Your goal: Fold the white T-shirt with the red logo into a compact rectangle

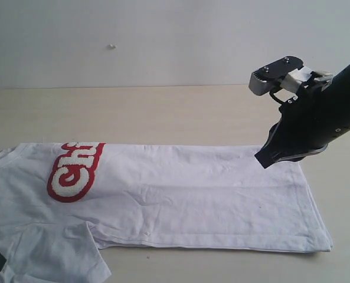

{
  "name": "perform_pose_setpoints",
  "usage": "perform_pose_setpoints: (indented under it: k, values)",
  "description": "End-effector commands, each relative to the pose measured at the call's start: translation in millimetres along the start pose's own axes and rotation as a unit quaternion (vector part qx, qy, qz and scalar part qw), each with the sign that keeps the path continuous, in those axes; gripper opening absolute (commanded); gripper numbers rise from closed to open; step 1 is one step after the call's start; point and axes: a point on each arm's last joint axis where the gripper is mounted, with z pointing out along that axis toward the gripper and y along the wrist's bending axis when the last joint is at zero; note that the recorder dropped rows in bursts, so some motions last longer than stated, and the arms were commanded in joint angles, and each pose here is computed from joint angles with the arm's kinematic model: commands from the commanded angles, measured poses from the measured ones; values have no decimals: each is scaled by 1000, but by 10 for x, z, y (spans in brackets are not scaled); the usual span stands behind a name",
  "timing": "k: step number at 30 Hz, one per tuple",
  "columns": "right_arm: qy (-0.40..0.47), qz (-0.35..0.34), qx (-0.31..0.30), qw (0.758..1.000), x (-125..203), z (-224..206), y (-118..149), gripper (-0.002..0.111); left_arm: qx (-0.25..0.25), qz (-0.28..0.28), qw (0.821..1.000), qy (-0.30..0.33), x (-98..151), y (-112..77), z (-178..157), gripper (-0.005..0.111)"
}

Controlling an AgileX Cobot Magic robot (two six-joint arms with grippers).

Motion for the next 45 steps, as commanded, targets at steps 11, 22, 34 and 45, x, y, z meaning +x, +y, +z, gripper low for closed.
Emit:
perform_pose_setpoints:
  k: [11, 22, 34, 45]
  values:
    - [-10, -6, 7, 1000, -20, -34, -14, 0, 75, 69, 994, 31, -35, -129, -4, 0]
    - [-8, -7, 6, 1000, -17, -34, -12, 0, 252, 107, 962, -10, -183, -507, -257, 0]
    - [-7, -7, 5, 1000, -16, -34, -11, 0, 265, 55, 944, -192, -666, -626, -546, 0]
    - [-13, -7, 9, 1000, -26, -34, -18, 0, 237, 49, 911, -335, -923, -590, -694, 11]
